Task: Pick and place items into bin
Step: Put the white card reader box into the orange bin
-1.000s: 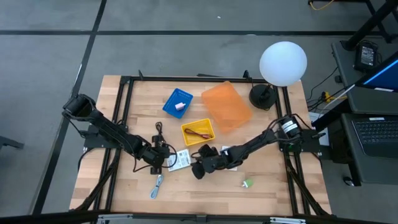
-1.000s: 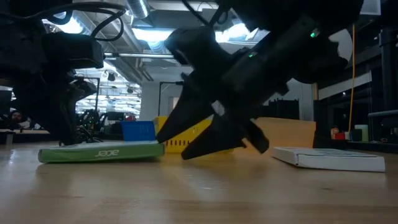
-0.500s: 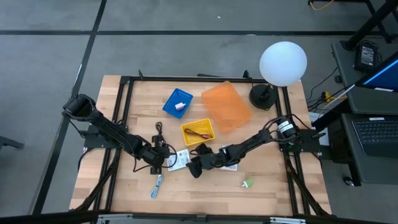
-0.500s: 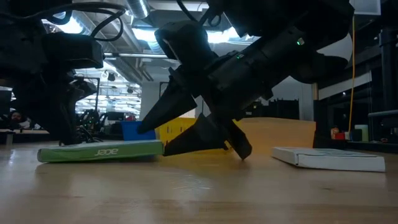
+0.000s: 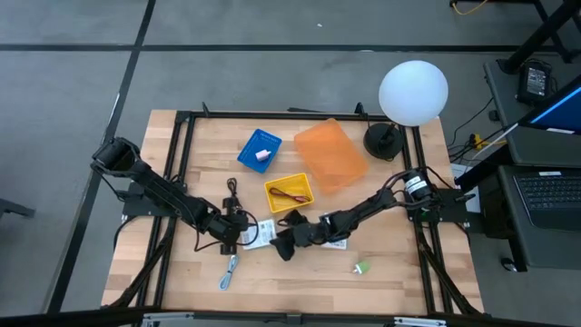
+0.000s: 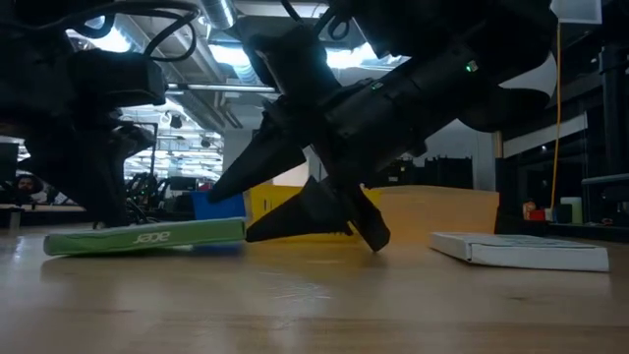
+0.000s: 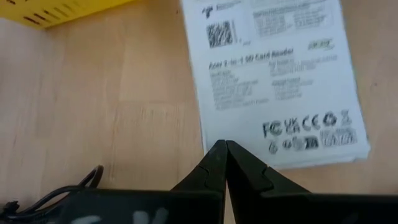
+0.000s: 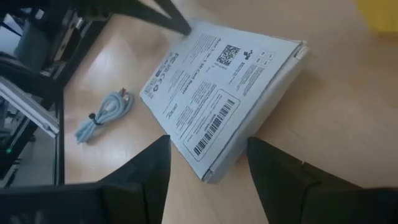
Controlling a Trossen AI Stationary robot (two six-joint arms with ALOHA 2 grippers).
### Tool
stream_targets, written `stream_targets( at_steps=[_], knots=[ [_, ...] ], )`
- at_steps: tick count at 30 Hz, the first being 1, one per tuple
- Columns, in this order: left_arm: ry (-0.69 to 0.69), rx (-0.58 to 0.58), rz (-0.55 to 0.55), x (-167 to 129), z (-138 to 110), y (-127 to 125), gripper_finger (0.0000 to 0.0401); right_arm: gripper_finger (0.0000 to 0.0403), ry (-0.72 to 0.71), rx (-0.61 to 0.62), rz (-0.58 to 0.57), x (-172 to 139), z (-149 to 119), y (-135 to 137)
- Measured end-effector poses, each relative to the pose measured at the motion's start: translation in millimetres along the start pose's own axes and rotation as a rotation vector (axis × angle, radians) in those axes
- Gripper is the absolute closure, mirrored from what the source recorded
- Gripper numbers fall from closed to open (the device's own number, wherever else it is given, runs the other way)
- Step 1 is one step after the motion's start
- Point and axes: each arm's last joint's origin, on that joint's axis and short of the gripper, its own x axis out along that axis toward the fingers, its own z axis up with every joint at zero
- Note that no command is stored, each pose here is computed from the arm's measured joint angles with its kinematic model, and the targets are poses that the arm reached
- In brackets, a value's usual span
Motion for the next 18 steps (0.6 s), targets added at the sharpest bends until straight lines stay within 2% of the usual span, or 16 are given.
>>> stream_targets(
  at_steps=[18],
  knots=[
    [-0.01,-0.005,-0.007,-0.2,1.5,-0.7,0.0398,0.021,-0.002,0.023,-0.028,11.6,4.7,-14.6]
  ],
)
